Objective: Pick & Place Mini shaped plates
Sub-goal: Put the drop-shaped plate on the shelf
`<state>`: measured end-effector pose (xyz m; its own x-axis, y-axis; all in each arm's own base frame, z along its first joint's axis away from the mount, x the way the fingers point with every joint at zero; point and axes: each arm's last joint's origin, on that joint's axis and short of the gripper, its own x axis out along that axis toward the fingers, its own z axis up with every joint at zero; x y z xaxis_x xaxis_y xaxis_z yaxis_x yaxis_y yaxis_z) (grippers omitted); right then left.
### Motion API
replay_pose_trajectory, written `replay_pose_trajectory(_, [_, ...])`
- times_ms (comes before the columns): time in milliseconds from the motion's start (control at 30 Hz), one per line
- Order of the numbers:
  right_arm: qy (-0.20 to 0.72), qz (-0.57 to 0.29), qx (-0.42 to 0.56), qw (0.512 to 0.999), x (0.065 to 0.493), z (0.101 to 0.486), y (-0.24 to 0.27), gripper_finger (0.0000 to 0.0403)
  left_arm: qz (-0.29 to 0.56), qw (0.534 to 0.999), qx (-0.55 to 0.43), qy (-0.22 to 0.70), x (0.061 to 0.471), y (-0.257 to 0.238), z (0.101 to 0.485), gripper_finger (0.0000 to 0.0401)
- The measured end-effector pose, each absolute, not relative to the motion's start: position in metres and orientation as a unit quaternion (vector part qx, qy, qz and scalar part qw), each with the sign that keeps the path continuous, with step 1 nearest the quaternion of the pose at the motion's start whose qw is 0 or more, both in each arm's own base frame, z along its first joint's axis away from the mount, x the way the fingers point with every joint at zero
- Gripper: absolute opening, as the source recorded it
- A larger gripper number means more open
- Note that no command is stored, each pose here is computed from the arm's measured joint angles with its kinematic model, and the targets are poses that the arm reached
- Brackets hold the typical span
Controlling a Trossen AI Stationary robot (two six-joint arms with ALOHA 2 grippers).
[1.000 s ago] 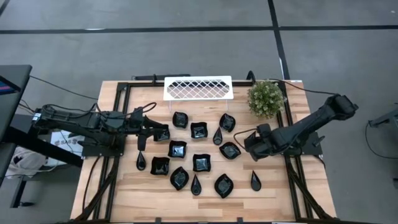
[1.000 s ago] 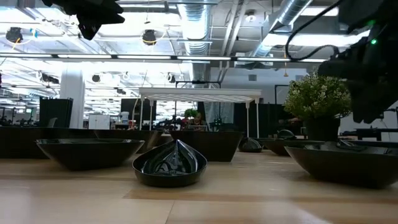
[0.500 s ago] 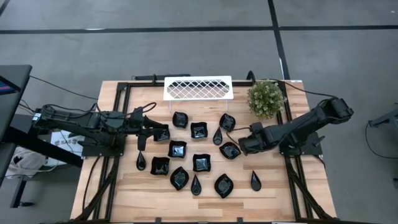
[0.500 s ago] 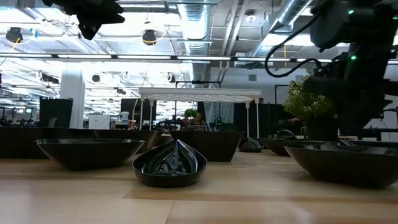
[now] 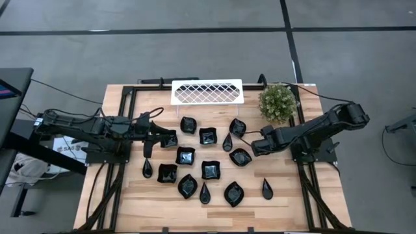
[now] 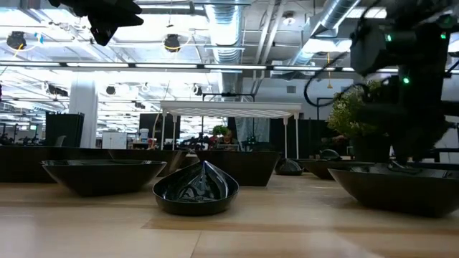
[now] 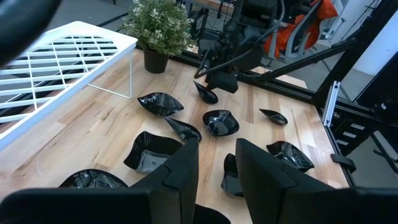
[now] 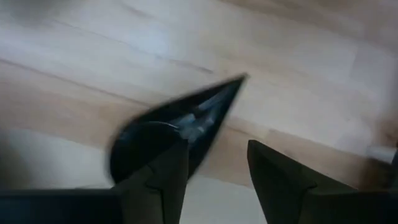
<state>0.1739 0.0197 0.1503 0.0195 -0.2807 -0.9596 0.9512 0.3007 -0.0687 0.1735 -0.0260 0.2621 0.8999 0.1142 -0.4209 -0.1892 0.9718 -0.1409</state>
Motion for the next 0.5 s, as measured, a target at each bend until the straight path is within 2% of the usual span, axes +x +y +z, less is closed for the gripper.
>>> replay_pose_trajectory(167, [0.498,-0.47,0.359,0.634,0.1712,0.138,0.0234,0.0139,0.078,0.971,-0.09,0.21,0.1735,-0.026,0.2621,0.0108])
replay_pose_trajectory(500, [0.49,-0.464,0.363,0.643,0.173,0.1376,0.025,0.0112,0.078,0.971,-0.09,0.209,0.1735,-0.026,0.2622,0.0108])
